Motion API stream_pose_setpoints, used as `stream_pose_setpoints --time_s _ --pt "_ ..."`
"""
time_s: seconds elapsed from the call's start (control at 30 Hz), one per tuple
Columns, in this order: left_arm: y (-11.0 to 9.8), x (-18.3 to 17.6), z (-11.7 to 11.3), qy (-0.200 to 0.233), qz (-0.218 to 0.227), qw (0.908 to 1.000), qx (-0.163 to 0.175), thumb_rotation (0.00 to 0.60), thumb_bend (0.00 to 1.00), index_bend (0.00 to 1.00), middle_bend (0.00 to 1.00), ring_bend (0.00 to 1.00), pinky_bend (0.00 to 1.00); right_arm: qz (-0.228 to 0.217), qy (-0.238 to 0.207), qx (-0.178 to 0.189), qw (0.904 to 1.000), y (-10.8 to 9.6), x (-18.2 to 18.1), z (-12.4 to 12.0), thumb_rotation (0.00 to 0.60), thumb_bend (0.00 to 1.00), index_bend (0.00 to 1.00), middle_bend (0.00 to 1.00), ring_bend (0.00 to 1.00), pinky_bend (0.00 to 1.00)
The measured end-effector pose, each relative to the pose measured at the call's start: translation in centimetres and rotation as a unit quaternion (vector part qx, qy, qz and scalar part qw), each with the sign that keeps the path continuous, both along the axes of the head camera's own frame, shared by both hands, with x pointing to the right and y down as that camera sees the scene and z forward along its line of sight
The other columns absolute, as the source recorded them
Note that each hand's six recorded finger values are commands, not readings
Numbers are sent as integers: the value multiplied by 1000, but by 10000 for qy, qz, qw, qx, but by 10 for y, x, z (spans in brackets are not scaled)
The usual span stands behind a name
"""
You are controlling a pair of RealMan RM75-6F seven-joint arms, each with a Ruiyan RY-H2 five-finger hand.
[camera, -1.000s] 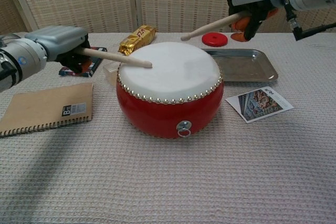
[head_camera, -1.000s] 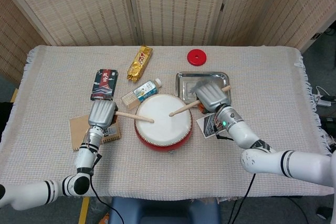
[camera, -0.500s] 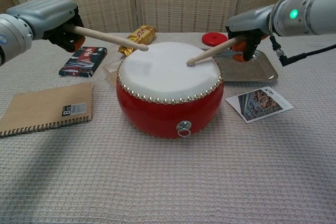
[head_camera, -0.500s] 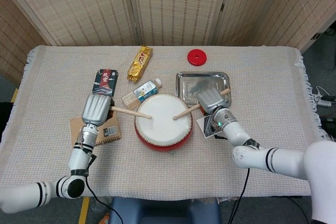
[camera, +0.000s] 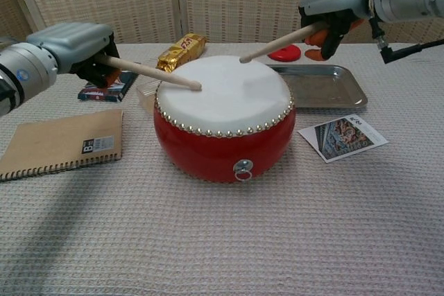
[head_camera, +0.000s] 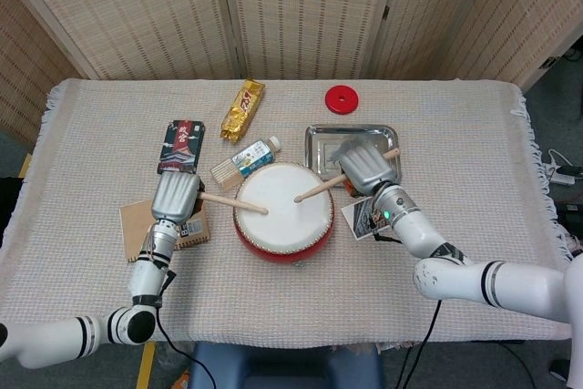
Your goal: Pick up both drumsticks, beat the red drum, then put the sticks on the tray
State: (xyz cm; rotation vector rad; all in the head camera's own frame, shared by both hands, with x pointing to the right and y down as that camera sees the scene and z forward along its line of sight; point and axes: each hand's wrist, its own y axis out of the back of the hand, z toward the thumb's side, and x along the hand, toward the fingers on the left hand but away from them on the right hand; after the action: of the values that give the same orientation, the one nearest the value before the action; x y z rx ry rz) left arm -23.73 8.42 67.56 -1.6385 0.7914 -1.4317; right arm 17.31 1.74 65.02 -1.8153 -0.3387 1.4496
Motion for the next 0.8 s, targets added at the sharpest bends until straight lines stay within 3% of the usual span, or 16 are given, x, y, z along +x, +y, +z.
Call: stream_pose_setpoints --time_s 0.13,0.23,0.37,0.57,0.67,0.8 --pt "-5 1 -20 144 16 9996 246 600 608 976 1000 1000 1000 -168 453 -137 9987 10 3 30 600 455 1000 1000 1000 1000" --pt "-3 0 -20 123 35 9996 239 600 608 976 1000 1000 1000 -209 613 -159 9978 13 2 41 600 455 1000 1000 1000 1000" --pt "2 -2 -4 20 -16 10000 11 600 608 976 1000 1000 1000 -72 290 -70 9995 6 -4 26 600 455 1000 1000 1000 1000" --pt "6 -6 20 -258 -60 9994 -240 600 608 976 1000 1000 1000 97 -300 155 9994 -6 -1 -16 600 455 1000 1000 1000 1000" --pt "3 -7 15 -202 -113 9996 -146 600 608 975 1000 1000 1000 119 -275 147 9994 -6 4 -15 600 455 1000 1000 1000 1000" --pt "-4 -9 -4 -29 -168 9998 96 600 608 974 1000 1000 1000 64 -20 34 10000 -2 7 5 600 455 1000 1000 1000 1000"
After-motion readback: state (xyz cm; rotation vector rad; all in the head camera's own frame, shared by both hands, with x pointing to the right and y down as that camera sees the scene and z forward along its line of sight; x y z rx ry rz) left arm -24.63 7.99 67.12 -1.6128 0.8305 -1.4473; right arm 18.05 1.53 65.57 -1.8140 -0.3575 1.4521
